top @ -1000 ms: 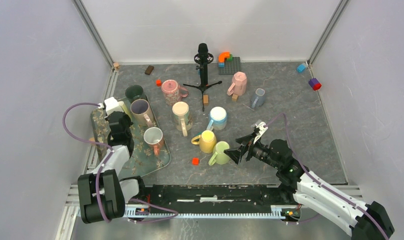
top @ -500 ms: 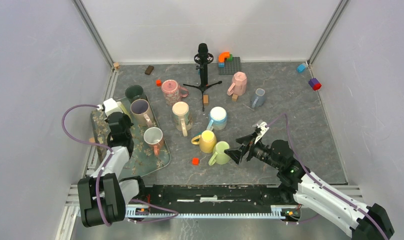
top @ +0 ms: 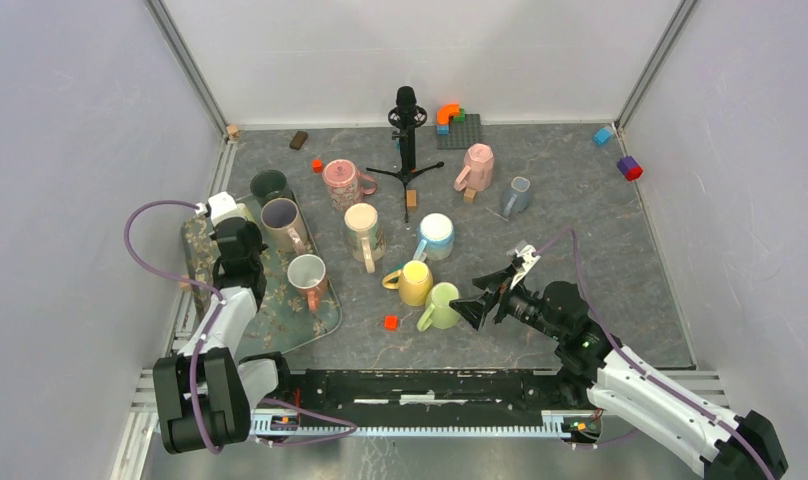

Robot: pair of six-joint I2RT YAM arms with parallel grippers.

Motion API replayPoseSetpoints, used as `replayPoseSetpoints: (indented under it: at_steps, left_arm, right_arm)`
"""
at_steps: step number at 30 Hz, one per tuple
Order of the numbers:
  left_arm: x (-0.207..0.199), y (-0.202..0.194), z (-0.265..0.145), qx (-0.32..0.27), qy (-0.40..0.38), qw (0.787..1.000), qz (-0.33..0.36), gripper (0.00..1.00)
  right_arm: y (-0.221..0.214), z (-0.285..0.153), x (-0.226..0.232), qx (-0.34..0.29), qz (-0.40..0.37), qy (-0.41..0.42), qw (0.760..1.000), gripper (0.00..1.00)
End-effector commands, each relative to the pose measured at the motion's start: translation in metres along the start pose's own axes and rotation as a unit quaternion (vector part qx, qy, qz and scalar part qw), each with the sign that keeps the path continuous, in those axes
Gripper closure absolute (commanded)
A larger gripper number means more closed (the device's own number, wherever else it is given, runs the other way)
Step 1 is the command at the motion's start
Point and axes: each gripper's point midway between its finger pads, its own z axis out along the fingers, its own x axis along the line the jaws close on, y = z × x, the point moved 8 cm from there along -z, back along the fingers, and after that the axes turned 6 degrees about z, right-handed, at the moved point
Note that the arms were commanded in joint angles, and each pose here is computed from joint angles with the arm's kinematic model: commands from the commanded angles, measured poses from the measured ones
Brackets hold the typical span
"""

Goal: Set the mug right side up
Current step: Place the cup on the tray.

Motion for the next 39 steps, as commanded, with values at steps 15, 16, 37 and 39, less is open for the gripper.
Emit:
replayPoseSetpoints:
  at_steps: [15, 16, 37, 39]
  left_arm:
    - [-0.005, -0.002, -0.008, 0.027, 0.012, 0.999, -0.026, 0.70]
    - [-0.005, -0.002, -0.008, 0.027, 0.013, 0.999, -0.028, 0.70]
    - [-0.005, 0.004, -0.011, 0.024, 0.013, 0.999, -0.037, 0.62]
    - [-0.005, 0.006, -0.012, 0.025, 0.014, 0.999, -0.038, 0.61]
  right_arm:
    - [0.002, -0.003, 0.001, -0.018, 0.005, 0.000, 1.000, 0.03]
    - [0.002, -0.003, 0.001, -0.017, 0.005, 0.000, 1.000, 0.03]
    - [0.002, -0.004, 0.001, -0.020, 0.006, -0.001, 1.000, 0.03]
    - [0.003, -0.004, 0.002, -0.020, 0.006, 0.001, 1.000, 0.03]
